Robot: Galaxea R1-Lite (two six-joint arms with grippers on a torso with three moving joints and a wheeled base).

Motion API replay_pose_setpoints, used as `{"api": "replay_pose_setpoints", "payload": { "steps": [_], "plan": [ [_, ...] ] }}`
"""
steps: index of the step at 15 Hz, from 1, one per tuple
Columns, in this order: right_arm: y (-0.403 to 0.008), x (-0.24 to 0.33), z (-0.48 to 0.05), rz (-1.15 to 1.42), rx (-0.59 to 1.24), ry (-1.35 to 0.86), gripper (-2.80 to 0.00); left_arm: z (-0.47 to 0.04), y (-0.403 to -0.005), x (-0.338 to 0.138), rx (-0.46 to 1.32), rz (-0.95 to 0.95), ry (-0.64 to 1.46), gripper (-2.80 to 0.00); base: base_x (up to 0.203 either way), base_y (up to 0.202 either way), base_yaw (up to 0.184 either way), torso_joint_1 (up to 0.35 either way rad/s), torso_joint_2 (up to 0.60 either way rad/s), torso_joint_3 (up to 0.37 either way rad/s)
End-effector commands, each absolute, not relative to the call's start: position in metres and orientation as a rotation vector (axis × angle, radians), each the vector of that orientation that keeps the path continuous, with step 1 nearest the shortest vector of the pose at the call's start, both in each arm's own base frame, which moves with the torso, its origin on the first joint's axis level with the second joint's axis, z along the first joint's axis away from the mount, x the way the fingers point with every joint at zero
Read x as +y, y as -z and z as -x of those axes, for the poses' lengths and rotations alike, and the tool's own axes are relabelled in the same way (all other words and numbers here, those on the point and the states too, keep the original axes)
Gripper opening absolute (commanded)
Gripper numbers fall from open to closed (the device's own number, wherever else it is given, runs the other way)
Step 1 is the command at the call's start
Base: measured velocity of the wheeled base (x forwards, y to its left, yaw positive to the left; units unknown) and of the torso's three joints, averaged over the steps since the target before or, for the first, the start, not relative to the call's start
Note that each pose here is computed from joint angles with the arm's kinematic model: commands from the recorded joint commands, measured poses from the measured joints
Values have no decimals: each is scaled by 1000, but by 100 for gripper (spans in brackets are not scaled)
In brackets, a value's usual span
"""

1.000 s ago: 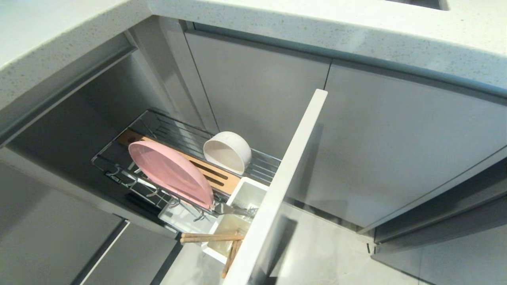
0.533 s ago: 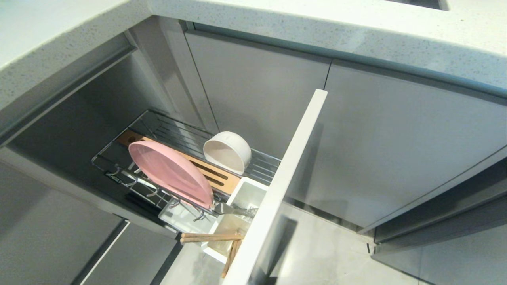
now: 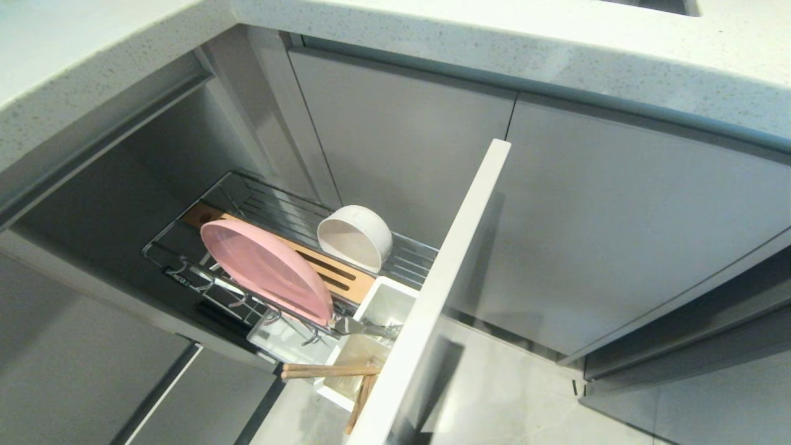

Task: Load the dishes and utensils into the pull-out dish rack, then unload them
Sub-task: Take the plate out of the cupboard

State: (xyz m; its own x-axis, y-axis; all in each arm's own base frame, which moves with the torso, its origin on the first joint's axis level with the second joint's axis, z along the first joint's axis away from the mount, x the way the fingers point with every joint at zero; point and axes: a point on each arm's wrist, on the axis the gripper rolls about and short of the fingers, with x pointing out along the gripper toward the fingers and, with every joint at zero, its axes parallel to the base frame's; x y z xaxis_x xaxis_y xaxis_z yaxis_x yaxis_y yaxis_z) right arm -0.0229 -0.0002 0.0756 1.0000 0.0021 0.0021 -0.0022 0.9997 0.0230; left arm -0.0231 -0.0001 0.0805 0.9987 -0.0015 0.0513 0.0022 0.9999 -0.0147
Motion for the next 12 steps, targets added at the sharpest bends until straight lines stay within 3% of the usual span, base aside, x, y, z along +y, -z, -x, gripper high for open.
{"api": "replay_pose_setpoints", "payload": {
  "steps": [1, 12],
  "plan": [
    [-75, 0, 23, -23, 0, -3, -280, 21, -75, 0, -28, 15, 2, -280, 0, 0, 0, 0, 0, 0],
    [-75, 0, 23, -23, 0, -3, -280, 21, -75, 0, -29, 15, 2, -280, 0, 0, 0, 0, 0, 0]
  ]
}}
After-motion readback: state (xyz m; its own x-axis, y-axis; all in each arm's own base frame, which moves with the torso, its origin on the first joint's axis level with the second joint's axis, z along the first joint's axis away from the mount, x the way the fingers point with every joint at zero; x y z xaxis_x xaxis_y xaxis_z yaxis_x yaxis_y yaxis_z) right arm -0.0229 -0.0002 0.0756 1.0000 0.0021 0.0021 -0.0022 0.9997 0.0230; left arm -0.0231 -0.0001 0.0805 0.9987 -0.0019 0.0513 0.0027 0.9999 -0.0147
